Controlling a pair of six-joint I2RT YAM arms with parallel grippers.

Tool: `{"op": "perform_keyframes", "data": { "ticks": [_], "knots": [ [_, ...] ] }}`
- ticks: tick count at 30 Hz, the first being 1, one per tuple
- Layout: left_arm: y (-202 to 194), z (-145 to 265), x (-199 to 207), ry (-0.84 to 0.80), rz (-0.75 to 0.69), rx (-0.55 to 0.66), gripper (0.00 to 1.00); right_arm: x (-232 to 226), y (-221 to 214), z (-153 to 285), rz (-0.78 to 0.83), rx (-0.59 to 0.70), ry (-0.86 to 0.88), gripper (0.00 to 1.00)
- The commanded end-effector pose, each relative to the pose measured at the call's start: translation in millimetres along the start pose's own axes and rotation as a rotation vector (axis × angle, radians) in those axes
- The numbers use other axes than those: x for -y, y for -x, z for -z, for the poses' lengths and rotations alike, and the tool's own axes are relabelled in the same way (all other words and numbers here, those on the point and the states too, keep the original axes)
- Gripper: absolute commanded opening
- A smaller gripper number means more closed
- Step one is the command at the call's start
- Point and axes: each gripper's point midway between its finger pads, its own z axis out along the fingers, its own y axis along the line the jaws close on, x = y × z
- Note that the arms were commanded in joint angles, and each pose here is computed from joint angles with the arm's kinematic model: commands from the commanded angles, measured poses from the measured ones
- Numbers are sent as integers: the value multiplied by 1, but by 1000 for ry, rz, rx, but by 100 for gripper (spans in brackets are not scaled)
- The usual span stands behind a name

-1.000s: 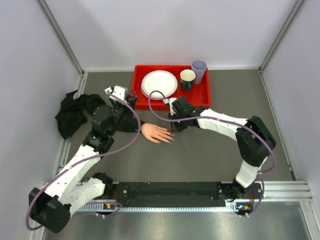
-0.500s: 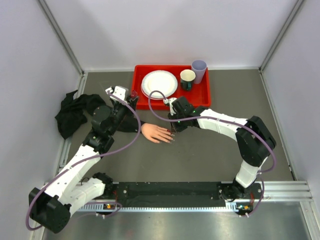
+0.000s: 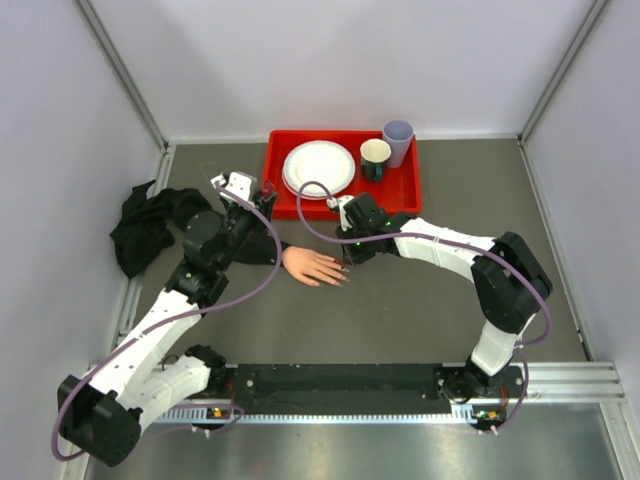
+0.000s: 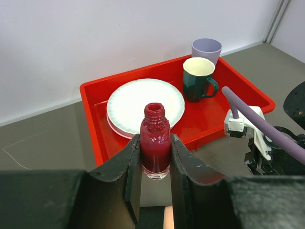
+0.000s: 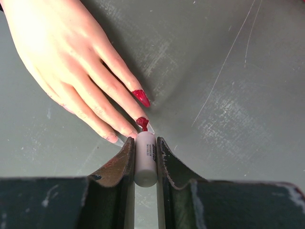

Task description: Paint the nails

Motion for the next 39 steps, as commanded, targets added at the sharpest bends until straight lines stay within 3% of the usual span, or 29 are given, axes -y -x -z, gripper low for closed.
{"op": "perform_keyframes", "data": {
  "ticks": [1,39],
  "knots": [
    [24,2,0,-8,3,85,0,-5,13,12,30,59,3,0],
    [23,0,2,-16,5,79,0,-2,3,14,32,43,-3,0]
  ]
}}
